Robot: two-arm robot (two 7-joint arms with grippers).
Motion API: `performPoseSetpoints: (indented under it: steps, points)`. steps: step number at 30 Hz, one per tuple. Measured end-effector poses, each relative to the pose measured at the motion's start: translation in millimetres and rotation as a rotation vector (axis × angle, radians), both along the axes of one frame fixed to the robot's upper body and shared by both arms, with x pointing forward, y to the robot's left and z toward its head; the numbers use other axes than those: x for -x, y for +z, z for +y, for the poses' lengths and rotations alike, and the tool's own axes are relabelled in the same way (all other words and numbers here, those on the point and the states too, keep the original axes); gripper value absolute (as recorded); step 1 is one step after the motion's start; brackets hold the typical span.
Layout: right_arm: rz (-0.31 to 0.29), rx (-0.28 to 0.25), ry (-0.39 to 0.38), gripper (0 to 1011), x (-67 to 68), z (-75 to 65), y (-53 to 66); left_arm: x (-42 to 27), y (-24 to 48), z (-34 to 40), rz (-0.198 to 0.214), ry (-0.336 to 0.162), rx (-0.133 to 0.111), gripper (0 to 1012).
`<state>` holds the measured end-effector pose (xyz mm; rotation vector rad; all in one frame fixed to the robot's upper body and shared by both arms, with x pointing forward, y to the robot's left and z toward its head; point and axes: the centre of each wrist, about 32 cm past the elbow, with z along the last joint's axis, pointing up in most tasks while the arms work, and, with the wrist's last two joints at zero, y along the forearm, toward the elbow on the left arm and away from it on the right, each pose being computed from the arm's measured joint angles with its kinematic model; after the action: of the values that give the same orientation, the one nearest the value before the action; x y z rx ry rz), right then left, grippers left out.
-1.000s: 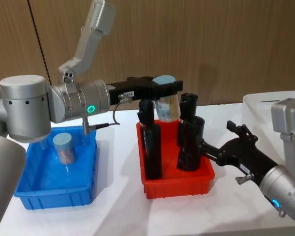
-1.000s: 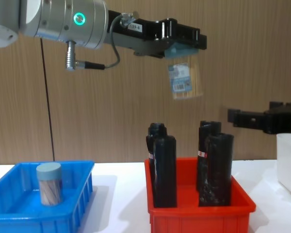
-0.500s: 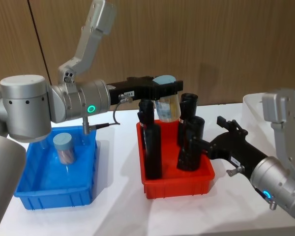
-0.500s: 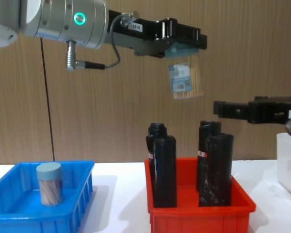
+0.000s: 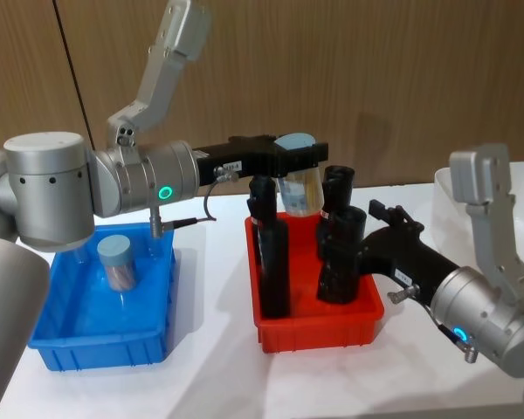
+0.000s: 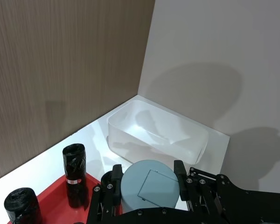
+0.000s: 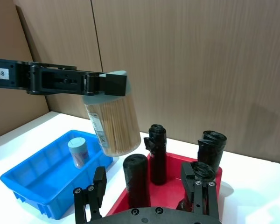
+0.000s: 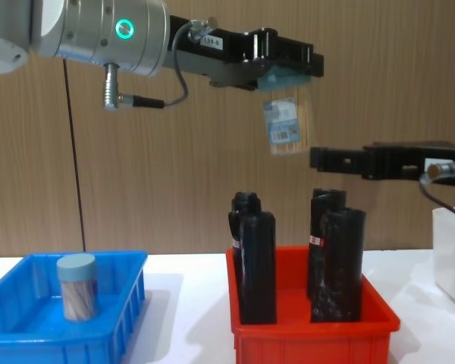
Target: Pick the cotton swabs from the blue box and place them into the white box.
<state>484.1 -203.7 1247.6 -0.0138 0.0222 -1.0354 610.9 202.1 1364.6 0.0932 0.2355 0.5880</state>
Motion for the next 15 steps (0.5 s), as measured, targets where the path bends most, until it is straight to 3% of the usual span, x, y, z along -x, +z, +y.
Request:
performPoseSetpoints:
  steps: [15]
  points:
    - [0.005,-0.011,0.035,1002,-8.1,12.0,4.9,0.0,0.0,0.0,0.000,0.000,0.000,673]
